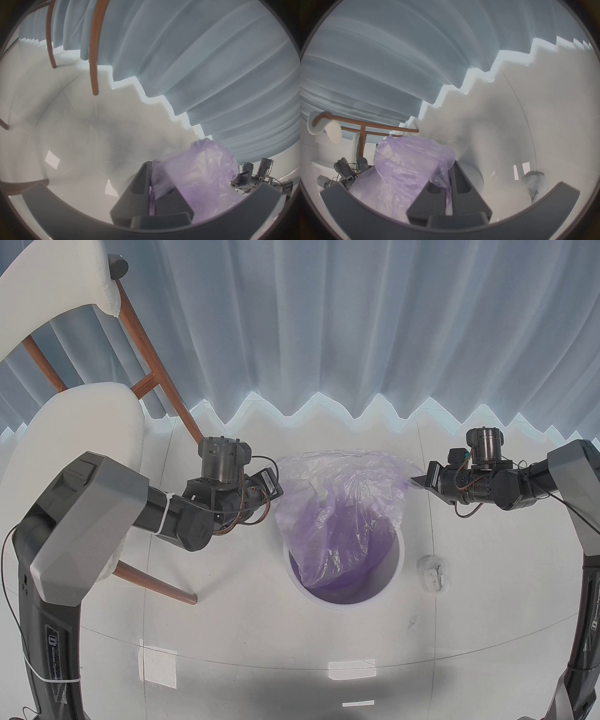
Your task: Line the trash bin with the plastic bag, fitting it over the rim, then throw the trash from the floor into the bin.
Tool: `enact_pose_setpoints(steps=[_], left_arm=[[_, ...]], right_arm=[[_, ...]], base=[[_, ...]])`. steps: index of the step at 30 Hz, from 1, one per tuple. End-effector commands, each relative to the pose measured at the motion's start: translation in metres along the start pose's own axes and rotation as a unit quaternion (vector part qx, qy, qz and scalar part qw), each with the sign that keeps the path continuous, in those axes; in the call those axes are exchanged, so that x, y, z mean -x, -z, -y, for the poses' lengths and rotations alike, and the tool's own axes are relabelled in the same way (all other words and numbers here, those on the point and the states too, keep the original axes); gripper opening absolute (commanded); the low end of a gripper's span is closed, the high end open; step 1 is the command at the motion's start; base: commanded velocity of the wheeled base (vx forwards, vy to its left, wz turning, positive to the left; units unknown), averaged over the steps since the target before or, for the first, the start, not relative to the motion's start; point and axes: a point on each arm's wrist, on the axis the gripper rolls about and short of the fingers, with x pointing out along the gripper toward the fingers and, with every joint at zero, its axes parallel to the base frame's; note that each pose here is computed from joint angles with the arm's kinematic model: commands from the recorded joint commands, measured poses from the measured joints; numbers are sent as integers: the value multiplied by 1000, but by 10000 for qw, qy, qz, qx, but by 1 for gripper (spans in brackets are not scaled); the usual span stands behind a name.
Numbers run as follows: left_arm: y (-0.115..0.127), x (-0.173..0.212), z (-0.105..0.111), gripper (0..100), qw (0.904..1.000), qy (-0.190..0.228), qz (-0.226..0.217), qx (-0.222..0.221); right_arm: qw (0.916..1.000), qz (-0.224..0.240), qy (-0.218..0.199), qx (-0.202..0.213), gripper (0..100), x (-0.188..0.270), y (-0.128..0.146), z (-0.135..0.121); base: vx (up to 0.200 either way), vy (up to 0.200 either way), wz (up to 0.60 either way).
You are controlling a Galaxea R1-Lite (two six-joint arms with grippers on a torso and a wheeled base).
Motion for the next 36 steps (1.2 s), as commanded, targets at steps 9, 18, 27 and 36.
enact_pose_setpoints(steps=[9,18,27,36], left_arm=[[35,-22,-23,0,9986,-394,-338,-28],[39,-20,-26,0,9983,-425,-400,4],[31,-12,-14,0,9991,-299,-294,-38],[31,6,-5,0,9989,-272,-378,-95]], right_arm=[[9991,-186,345,-188,0,-11,6,41],[9991,-220,102,-348,0,6,-1,56],[9969,-242,-540,-525,100,54,-11,17],[9738,-939,-1008,-1810,100,69,-7,-75]], base=[[0,0,0],[0,0,0],[0,0,0],[0,0,0]])
